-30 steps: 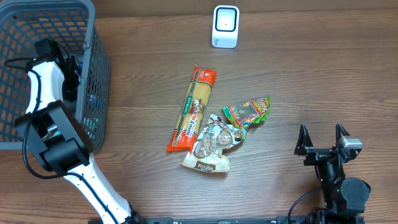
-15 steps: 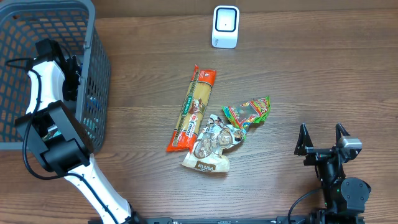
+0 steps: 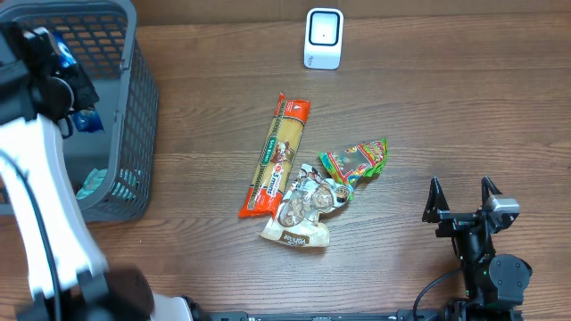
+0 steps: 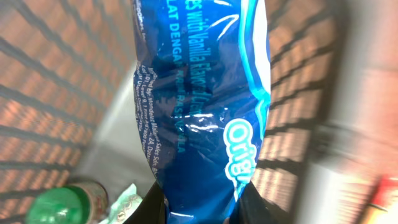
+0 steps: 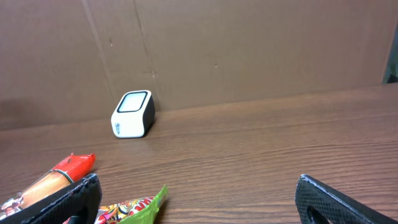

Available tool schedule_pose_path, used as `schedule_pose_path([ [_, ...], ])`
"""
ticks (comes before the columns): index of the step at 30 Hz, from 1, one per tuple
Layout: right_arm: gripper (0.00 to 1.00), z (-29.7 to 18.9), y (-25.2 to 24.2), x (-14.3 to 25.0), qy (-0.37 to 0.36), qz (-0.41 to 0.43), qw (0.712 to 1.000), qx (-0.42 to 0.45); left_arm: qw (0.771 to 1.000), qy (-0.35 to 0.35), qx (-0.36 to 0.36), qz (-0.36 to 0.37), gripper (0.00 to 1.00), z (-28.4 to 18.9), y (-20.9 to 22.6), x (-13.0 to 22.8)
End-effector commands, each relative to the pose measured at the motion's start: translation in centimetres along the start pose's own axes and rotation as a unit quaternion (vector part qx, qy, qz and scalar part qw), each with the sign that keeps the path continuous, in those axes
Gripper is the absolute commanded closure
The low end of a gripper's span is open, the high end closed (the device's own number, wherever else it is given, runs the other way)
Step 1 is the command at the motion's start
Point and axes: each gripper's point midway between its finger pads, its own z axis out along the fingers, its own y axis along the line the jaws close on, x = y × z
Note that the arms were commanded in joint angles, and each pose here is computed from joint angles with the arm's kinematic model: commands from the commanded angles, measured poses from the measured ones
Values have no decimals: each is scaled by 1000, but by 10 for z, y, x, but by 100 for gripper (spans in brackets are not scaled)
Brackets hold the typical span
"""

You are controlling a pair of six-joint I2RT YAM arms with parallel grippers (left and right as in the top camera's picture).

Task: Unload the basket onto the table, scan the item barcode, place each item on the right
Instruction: 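Carry the Oreo pack out and place it left of the spaghetti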

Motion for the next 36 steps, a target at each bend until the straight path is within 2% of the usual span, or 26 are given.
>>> schedule_pose_path([
  [1, 0, 0, -3, 2, -2, -2, 1000, 6, 993, -78, 50, 71, 88, -68, -41, -16],
  [5, 0, 0, -3, 2, -2, -2, 1000, 6, 978, -139, 83, 135, 89, -127, -77, -14],
  [9, 0, 0, -3, 2, -2, -2, 1000, 6, 972, -116, 115, 168, 91, -138, -103, 9],
  [13, 0, 0, -3, 2, -2, -2, 1000, 6, 970, -16, 142, 197, 94, -108, -126, 49],
  [18, 0, 0, -3, 2, -2, -2, 1000, 6, 955, 86, 158, 238, 95, -53, -162, 92],
  [28, 0, 0, -3, 2, -2, -2, 1000, 6, 936, 180, 144, 267, 93, 66, -190, 174],
  [33, 0, 0, -3, 2, -2, -2, 1000, 6, 920, 234, 139, 281, 92, 108, -193, 217],
  [36, 0, 0, -3, 2, -2, -2, 1000, 6, 907, 254, 161, 294, 92, 122, -205, 237],
])
